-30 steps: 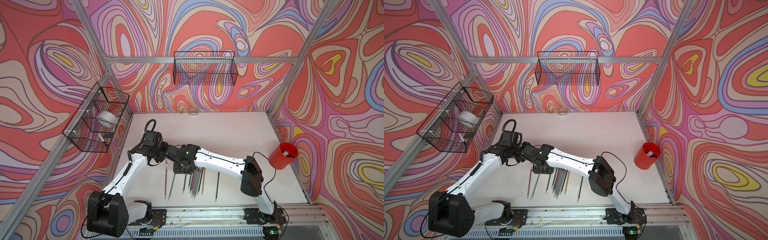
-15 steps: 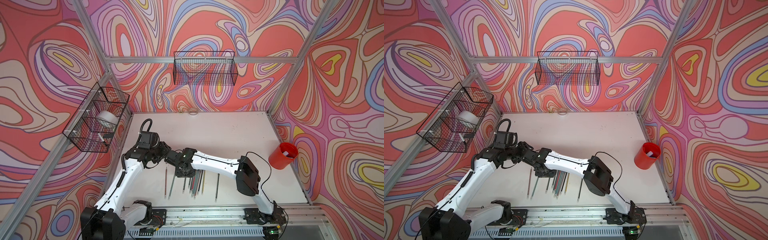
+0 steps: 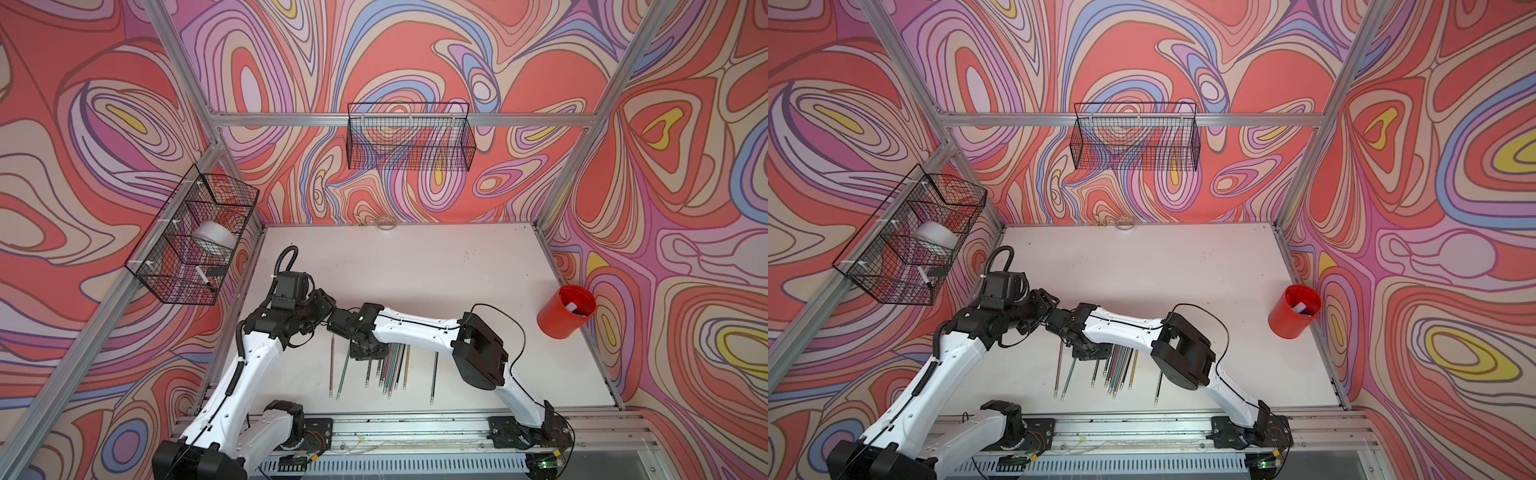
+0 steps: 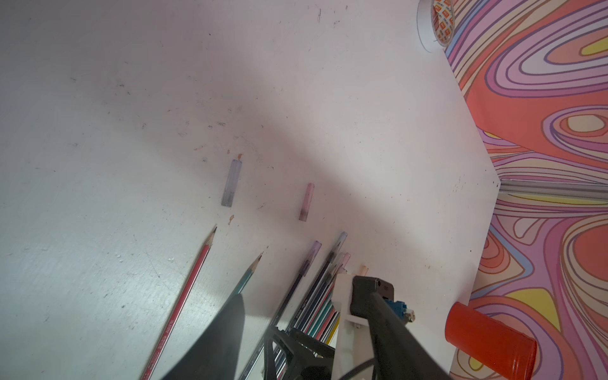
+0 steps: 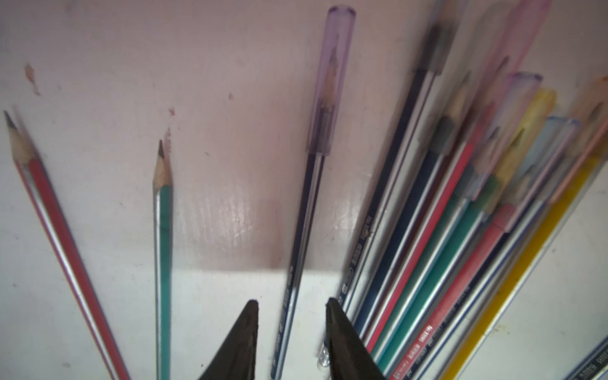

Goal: Remove the protective cover of the pencils
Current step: Pick up the pencil from the center of the board.

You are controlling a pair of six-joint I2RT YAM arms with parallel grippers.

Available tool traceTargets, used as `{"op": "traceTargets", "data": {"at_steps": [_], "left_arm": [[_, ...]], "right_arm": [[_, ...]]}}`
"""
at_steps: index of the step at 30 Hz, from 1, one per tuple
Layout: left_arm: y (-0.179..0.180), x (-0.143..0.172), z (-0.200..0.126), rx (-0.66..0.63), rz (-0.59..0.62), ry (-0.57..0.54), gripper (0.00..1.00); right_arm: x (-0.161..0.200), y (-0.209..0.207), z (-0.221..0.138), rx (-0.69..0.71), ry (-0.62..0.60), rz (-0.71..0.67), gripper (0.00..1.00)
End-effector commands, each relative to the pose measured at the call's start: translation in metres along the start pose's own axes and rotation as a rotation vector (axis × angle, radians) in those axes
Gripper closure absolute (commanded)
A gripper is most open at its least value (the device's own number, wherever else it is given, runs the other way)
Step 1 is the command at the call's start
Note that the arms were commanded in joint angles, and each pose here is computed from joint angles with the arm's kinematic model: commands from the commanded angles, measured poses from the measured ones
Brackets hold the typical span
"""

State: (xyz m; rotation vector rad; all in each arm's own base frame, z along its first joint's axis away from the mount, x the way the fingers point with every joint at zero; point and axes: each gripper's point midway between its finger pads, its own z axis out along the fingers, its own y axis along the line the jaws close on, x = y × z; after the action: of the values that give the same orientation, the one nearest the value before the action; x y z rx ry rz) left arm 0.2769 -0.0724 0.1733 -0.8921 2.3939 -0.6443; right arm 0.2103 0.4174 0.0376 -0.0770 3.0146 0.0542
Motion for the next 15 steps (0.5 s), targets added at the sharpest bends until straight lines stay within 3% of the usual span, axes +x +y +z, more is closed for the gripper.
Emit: {"op": "traceTargets", "data": {"at_steps": [1,15], "left_arm": [[0.02,0.002,-0.001,-0.058,-0.047,-0.015,0.38],[0.055,0.001,-0.021,-0.091,-0.131,-0.065,0.35]], "right_arm": [[-0.005,0.0,0.016,0.022,-0.004,-0.001,0.63],[-0.005,-0.014,0.037,0.102,0.011,0.019,0.7]]}}
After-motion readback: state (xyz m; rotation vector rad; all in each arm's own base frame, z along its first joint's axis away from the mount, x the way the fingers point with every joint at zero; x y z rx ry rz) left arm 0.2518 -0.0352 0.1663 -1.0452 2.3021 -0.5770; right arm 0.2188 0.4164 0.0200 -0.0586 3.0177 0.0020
